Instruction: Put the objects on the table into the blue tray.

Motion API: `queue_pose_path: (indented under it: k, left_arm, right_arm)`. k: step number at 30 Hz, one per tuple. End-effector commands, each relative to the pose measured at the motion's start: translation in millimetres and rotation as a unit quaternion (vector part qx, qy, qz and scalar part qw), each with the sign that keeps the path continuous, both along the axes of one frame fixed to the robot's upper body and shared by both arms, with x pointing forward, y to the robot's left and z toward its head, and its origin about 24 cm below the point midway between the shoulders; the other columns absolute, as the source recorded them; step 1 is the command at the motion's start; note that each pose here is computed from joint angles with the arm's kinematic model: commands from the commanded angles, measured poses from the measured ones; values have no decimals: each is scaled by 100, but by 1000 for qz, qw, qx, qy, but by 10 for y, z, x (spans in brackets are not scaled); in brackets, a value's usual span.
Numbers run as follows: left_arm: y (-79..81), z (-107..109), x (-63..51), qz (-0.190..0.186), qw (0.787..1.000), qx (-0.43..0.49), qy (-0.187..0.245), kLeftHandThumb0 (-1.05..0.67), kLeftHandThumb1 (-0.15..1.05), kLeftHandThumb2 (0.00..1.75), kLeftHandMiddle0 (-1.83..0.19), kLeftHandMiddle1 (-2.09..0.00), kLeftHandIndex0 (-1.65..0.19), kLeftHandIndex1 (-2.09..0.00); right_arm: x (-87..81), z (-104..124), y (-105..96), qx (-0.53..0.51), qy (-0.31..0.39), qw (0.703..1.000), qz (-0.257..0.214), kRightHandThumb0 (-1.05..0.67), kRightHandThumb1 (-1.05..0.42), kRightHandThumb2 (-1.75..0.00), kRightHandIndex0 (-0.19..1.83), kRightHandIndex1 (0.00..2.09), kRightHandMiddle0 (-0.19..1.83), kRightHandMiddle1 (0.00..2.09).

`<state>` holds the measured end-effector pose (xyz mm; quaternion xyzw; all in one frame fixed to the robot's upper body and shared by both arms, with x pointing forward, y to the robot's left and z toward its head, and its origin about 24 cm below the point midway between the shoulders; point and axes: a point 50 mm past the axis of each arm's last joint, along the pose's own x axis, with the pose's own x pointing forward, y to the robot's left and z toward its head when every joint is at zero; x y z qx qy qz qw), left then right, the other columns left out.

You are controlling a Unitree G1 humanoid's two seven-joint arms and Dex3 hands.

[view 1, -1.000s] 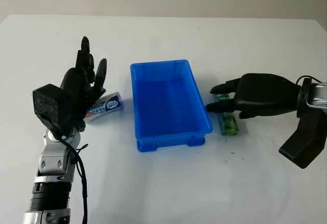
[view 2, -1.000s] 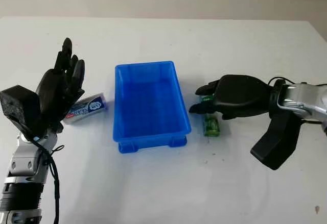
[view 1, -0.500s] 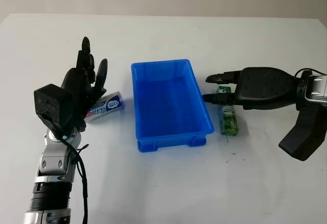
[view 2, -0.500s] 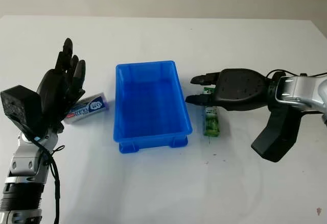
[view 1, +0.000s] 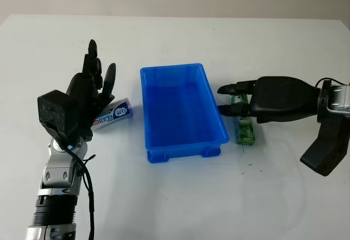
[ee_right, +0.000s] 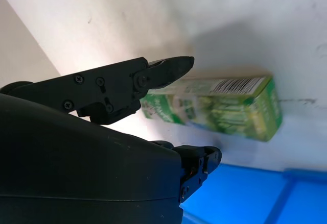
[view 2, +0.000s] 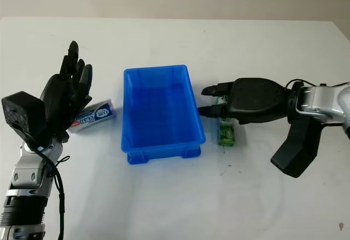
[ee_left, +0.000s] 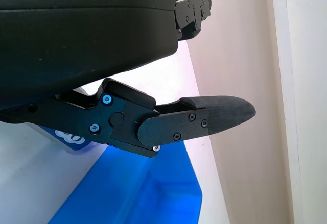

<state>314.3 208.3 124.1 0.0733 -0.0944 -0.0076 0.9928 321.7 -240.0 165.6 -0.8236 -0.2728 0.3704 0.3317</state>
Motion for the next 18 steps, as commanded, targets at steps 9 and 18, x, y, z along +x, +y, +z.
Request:
queue_pose_path:
  k: [9,18]
  left_arm:
    - [2,68,4,-3,1000,2,-14,-82,105,57,19,0,19,0]
    - [13,85,-1,-4,1000,6,-16,-81,105,57,19,0,19,0]
  right_arm:
    - [-4,-17,17,-4,21,1000,-13,-26,-93,-4,33,10,32,10]
    - [6,-100,36,32,1,999,26,-30,-90,-5,29,172,46,128]
